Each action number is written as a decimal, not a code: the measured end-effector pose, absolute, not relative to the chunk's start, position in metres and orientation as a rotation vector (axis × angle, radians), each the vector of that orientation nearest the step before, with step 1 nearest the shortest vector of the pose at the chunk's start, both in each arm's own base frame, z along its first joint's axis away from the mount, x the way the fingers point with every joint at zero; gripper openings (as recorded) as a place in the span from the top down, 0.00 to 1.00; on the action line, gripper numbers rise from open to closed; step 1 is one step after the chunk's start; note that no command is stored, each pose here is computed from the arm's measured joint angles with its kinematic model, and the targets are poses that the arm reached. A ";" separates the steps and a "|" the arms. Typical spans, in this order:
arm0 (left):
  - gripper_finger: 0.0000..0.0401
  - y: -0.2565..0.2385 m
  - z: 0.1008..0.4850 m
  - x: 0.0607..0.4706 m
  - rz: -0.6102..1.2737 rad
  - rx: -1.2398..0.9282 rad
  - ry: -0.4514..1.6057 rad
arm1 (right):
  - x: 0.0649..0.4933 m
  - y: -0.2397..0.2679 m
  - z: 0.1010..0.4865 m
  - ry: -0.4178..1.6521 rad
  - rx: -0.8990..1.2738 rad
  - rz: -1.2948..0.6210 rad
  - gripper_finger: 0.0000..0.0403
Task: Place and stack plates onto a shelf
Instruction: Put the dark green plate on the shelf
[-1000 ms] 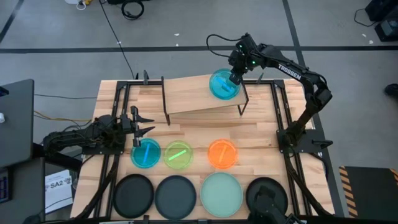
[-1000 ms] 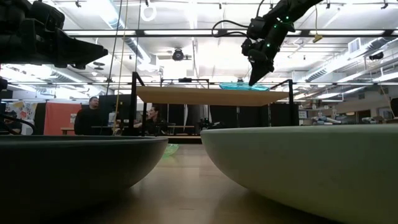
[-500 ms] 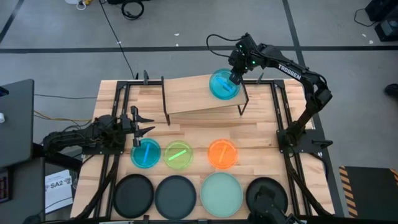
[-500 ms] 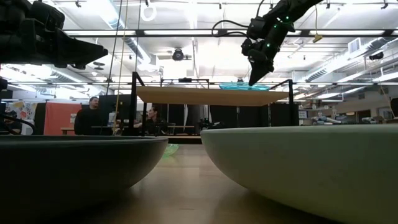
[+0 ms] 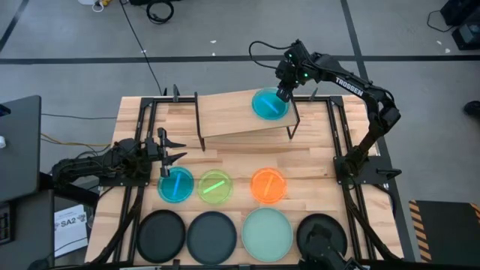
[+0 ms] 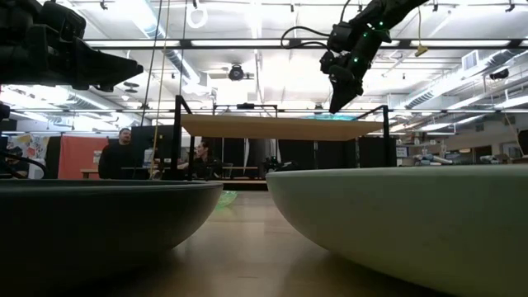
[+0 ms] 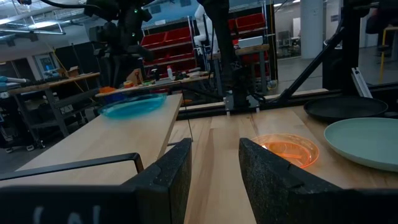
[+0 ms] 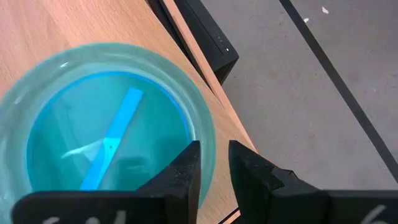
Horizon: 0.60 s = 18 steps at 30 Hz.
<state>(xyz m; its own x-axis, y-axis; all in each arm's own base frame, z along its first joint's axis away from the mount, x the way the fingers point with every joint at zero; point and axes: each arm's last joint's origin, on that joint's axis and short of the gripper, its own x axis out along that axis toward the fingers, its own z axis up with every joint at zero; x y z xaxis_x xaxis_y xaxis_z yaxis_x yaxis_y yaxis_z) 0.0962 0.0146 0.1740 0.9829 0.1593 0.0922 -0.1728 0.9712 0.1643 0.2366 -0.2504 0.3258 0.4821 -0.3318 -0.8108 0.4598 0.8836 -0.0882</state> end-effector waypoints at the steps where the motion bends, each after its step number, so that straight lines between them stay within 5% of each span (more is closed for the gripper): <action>1: 0.65 0.015 0.174 0.096 0.168 0.173 -0.079 | 0.237 -0.250 0.326 0.953 0.148 -0.484 0.76; 18: 0.65 0.015 0.174 0.096 0.168 0.173 -0.078 | 0.237 -0.251 0.326 0.951 0.147 -0.485 0.54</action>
<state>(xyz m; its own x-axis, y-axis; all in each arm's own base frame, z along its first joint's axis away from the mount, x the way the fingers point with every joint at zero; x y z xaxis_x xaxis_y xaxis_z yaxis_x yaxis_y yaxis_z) 0.0962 0.0146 0.1740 0.9829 0.1593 0.0920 -0.1728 0.9711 0.1645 0.2367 -0.2506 0.3259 0.4834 -0.3331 -0.8095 0.4600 0.8835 -0.0889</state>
